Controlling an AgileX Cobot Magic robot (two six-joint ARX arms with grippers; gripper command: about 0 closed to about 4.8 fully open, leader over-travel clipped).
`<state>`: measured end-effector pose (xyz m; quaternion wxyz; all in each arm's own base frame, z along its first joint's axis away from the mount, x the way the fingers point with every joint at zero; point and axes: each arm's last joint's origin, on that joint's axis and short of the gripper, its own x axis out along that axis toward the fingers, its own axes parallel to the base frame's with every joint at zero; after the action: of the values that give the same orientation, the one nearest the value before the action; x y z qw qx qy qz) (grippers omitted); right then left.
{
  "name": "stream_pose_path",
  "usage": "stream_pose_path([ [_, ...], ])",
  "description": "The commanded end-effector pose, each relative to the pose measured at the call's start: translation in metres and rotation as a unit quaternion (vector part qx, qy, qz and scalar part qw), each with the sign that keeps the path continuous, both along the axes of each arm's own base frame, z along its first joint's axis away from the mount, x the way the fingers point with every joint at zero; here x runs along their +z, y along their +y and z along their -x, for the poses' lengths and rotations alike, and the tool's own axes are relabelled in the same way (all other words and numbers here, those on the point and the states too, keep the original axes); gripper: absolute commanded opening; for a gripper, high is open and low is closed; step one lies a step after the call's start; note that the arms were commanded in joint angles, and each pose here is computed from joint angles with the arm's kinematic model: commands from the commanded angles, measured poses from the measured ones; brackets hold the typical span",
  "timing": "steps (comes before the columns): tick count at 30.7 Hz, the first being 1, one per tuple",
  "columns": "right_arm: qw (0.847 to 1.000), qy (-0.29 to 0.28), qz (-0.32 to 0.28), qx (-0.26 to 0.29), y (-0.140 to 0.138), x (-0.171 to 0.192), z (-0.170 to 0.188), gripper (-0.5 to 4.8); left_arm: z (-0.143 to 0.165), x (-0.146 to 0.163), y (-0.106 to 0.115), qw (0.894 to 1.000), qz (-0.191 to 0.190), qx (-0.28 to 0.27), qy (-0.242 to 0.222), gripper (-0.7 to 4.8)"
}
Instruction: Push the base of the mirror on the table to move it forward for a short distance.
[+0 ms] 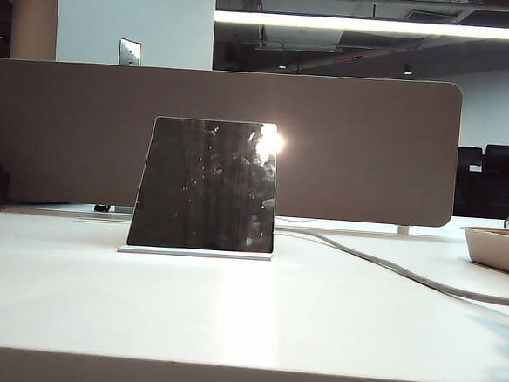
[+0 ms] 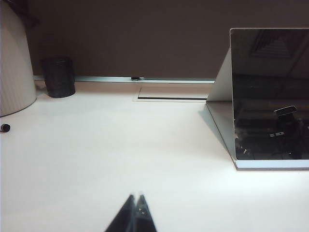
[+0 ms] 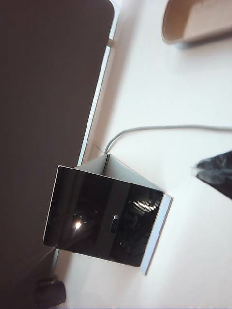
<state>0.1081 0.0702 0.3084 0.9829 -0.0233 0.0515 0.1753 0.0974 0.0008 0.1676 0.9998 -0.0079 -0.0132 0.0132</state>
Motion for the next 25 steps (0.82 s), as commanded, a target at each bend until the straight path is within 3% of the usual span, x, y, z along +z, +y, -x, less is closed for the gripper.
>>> stream_pose_path([
  [1, 1.000, -0.007, -0.002, -0.022, -0.013, 0.001, -0.002, -0.05, 0.000, 0.001, 0.000, 1.000, -0.002, -0.001, -0.004, -0.01],
  [9, 0.994, -0.028, -0.056, -0.092, -0.052, -0.038, -0.009, -0.05, 0.000, 0.001, 0.000, 1.000, -0.002, -0.001, -0.005, -0.01],
  [14, 0.985, -0.066, -0.052, -0.153, -0.060, -0.071, 0.000, -0.05, 0.000, 0.001, 0.000, 1.000, -0.002, -0.001, -0.005, -0.01],
  [25, 0.983, -0.091, -0.070, -0.145, -0.064, -0.119, 0.010, -0.05, 0.000, 0.001, 0.000, 1.000, -0.002, -0.001, -0.005, -0.01],
])
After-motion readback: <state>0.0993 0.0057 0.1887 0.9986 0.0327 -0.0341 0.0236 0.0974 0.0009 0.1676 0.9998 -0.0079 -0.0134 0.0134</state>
